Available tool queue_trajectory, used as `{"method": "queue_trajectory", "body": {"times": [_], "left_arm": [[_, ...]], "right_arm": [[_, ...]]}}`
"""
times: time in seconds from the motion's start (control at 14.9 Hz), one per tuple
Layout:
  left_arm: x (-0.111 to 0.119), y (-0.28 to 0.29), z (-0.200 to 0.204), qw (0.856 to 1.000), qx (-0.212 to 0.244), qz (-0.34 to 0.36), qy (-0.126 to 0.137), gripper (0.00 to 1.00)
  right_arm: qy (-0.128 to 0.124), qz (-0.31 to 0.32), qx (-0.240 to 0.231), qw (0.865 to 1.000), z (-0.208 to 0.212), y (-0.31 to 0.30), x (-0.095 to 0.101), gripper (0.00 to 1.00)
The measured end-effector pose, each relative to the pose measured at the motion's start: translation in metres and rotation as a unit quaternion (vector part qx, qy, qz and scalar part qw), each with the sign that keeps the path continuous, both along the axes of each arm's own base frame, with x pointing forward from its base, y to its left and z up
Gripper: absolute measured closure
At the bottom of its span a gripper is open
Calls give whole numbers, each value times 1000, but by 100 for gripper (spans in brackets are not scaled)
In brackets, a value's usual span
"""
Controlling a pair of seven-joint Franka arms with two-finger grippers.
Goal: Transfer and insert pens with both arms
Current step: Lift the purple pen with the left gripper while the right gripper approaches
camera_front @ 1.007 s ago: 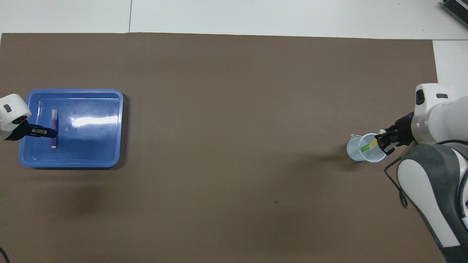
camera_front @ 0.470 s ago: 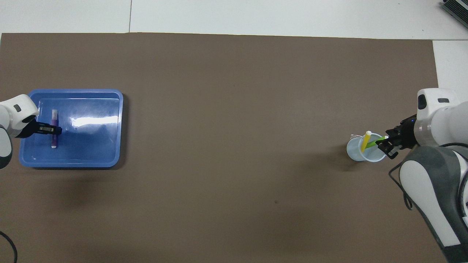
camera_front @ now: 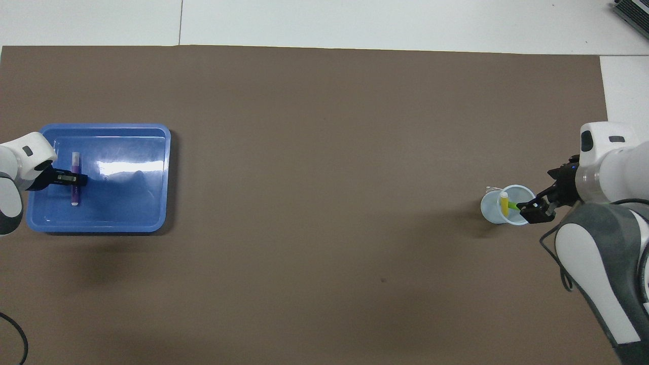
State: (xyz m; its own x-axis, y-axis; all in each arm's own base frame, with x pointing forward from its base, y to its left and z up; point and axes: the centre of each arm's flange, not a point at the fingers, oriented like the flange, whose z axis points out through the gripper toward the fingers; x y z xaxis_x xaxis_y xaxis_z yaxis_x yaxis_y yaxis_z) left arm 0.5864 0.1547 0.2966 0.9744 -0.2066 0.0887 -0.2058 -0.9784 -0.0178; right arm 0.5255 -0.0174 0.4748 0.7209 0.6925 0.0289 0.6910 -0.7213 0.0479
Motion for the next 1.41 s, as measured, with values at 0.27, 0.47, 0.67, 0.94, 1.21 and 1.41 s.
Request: {"method": "queue_trajectory", "body": {"times": [0.27, 0.47, 0.67, 0.94, 1.21, 1.41], "left_arm": [[2, -1, 3, 1000, 1, -2, -3, 83], [4, -3, 3, 1000, 0, -3, -3, 83], [11, -12, 12, 1000, -9, 13, 23, 83], [30, -64, 45, 994, -19, 88, 70, 83], [25, -117, 80, 970, -57, 209, 112, 83], [7, -145, 113, 930, -111, 311, 163, 83]], "right_arm": [[-11, 8, -1, 1000, 8, 8, 3, 0], [-18, 15, -1, 1000, 14, 19, 6, 0], [-20, 18, -1, 1000, 15, 22, 6, 0], [-45, 40, -3, 998, 25, 35, 12, 0], [-55, -28, 17, 998, 37, 110, 7, 0], [-40, -124, 69, 989, 38, 155, -2, 0]]}}
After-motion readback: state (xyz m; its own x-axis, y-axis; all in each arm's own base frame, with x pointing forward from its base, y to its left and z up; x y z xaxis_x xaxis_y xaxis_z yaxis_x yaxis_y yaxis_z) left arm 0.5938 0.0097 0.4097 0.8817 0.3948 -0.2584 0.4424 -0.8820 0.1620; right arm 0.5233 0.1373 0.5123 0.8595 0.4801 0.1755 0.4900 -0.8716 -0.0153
